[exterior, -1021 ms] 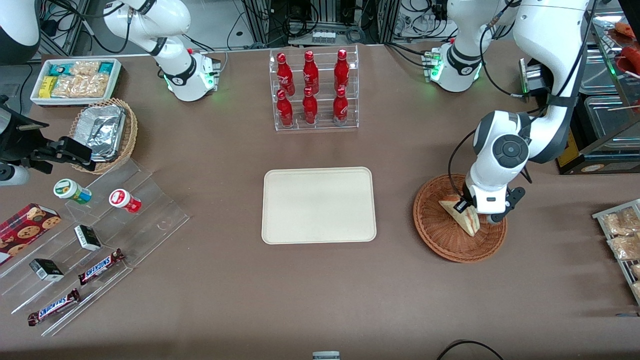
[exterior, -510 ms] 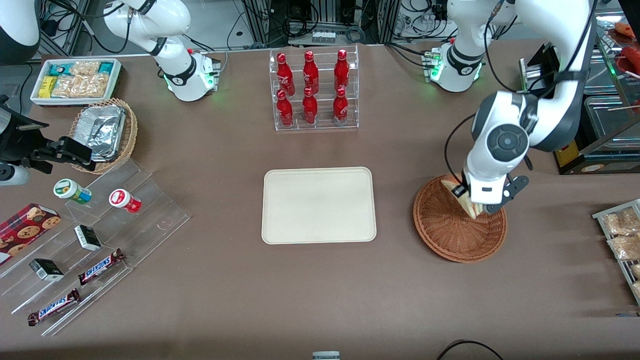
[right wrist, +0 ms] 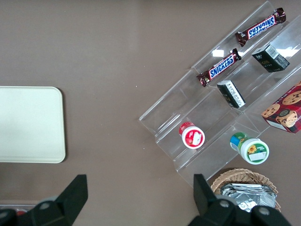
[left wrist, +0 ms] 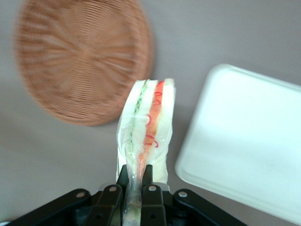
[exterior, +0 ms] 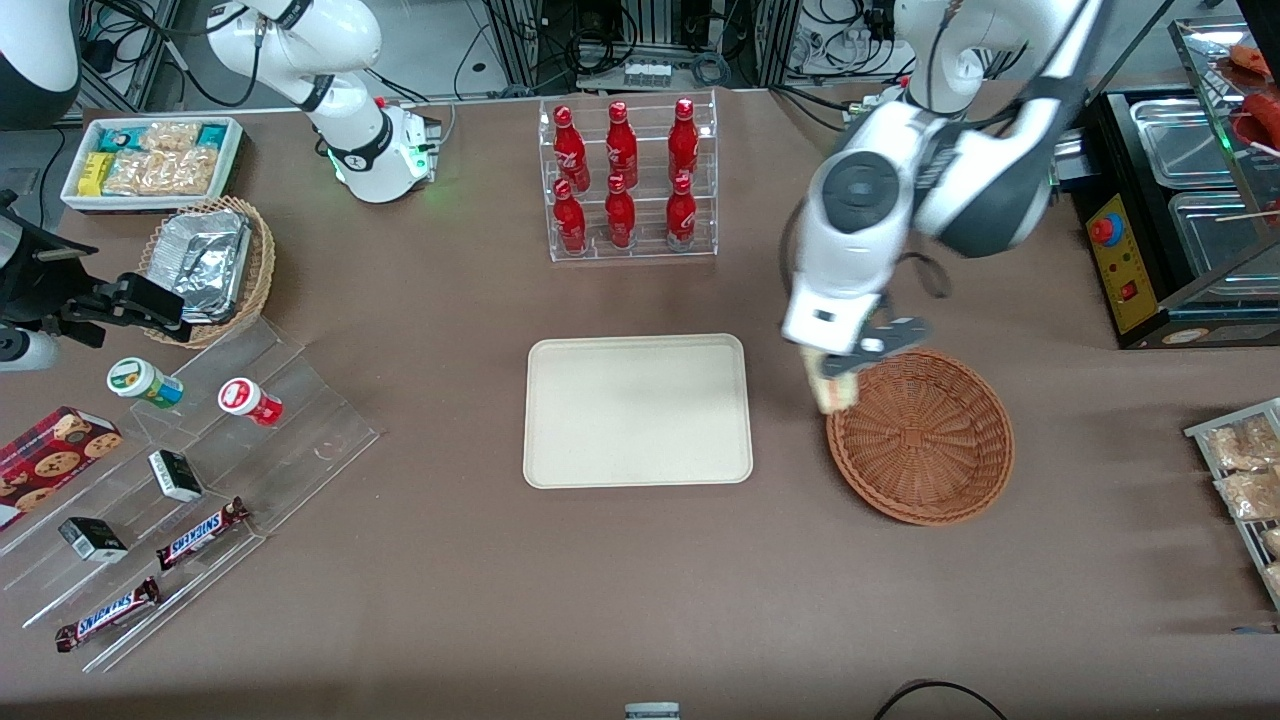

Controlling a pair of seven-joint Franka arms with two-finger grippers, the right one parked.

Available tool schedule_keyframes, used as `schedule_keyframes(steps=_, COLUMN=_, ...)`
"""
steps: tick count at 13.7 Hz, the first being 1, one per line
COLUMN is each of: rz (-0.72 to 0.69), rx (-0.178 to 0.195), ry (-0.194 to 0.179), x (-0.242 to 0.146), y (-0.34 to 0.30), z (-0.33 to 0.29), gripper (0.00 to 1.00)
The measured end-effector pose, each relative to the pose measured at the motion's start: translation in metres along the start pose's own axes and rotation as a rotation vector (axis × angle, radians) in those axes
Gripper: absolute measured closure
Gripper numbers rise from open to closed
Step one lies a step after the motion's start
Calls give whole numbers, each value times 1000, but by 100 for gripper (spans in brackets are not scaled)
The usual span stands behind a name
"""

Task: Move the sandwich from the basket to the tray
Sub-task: 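Lift the sandwich and carry it over the cream tray, then lower the sandwich onto the tray and open the left gripper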

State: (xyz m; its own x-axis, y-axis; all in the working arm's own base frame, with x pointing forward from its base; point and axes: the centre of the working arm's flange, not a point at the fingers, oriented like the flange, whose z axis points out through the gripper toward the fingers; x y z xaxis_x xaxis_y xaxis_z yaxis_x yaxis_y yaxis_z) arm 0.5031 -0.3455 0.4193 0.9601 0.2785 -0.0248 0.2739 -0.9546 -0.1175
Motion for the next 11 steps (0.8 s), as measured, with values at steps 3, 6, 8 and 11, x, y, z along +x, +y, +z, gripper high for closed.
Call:
schedule_keyframes(steps=3, rz=118, rx=-62, ry=-1, x=-29, y=72, z=24, gripper=86)
schedule_keyframes(steps=6, rz=149, rx=-42, ry=38, x=-54, y=136, z=60, gripper=86)
schedule_keyframes(steps=8, rz=147, rx=-30, ry=45, x=-62, y=164, z=88, gripper=86)
schedule_keyframes(steps=11, rz=146, rx=-30, ry=38, x=-58, y=188, z=120, gripper=86)
